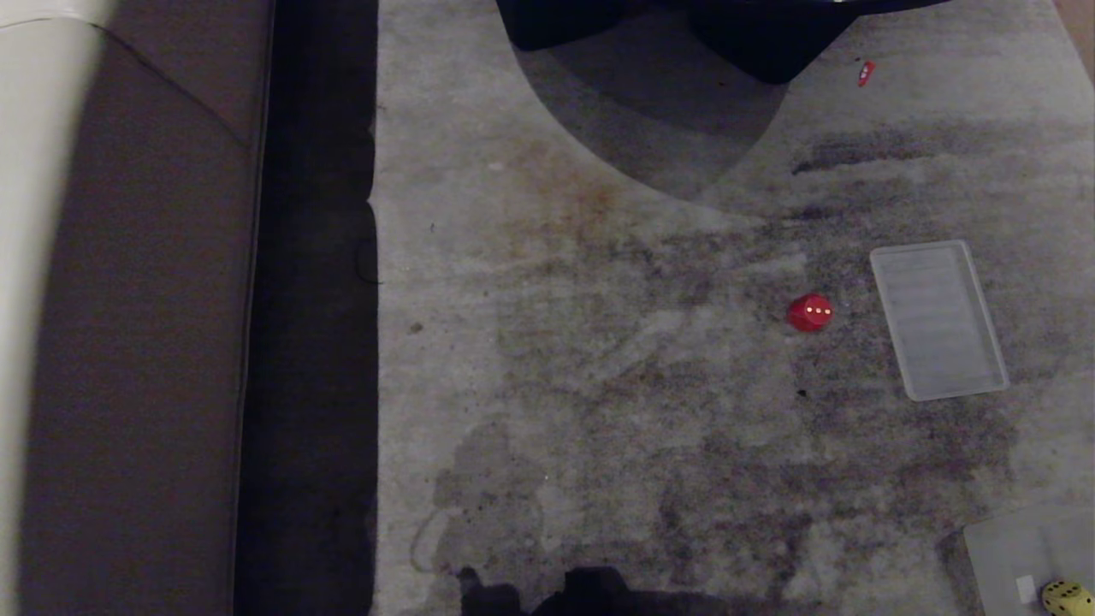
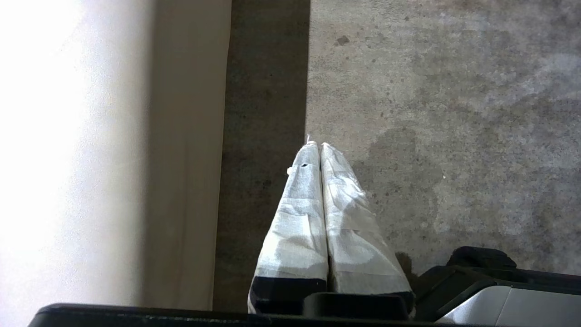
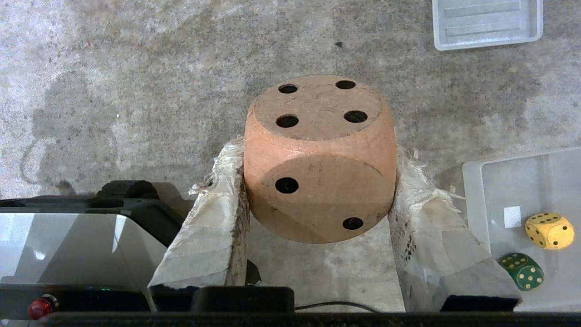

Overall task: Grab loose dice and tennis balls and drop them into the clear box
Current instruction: Put the toys in the box

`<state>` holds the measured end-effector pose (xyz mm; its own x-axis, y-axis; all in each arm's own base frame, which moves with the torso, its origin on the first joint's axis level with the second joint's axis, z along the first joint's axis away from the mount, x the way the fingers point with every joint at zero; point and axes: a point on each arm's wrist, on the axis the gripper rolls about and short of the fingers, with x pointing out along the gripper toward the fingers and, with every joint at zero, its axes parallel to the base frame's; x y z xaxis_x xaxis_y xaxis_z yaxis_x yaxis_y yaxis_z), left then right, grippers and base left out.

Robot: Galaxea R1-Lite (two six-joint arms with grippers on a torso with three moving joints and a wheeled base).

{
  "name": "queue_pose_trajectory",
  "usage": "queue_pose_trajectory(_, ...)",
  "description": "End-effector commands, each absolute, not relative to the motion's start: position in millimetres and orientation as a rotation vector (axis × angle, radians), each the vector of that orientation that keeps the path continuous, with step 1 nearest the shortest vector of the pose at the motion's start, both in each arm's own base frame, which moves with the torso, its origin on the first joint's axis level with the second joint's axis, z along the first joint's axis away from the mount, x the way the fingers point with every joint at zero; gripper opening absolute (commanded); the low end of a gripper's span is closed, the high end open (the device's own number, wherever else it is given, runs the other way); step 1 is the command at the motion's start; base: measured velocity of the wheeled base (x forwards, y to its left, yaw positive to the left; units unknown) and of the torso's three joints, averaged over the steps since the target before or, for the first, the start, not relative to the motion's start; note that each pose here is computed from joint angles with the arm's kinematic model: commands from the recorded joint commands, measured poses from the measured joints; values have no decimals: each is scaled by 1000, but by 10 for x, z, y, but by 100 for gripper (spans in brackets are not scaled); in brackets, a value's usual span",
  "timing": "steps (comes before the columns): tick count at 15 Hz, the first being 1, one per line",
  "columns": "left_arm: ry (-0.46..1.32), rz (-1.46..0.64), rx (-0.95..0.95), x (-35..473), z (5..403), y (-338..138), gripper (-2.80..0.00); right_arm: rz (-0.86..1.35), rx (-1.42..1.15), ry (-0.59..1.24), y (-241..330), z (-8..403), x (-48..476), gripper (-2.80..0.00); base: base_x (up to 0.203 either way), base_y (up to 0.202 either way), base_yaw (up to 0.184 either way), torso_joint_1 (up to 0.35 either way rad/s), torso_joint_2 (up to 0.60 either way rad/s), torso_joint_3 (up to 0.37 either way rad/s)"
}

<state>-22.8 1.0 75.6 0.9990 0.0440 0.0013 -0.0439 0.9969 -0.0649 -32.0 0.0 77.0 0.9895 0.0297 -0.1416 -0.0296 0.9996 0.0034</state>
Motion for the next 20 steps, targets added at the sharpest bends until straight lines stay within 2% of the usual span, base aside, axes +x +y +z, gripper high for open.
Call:
queue_pose_trajectory(1, -1, 44, -66, -226, 752, 10, -280, 31, 0, 148, 0, 768, -320, -280, 0, 0, 0, 0, 0, 0)
queue_pose_trajectory(20, 0, 46, -66, -226, 753, 10, -280, 30, 7, 149, 0, 765, -319, -280, 0, 0, 0, 0, 0, 0)
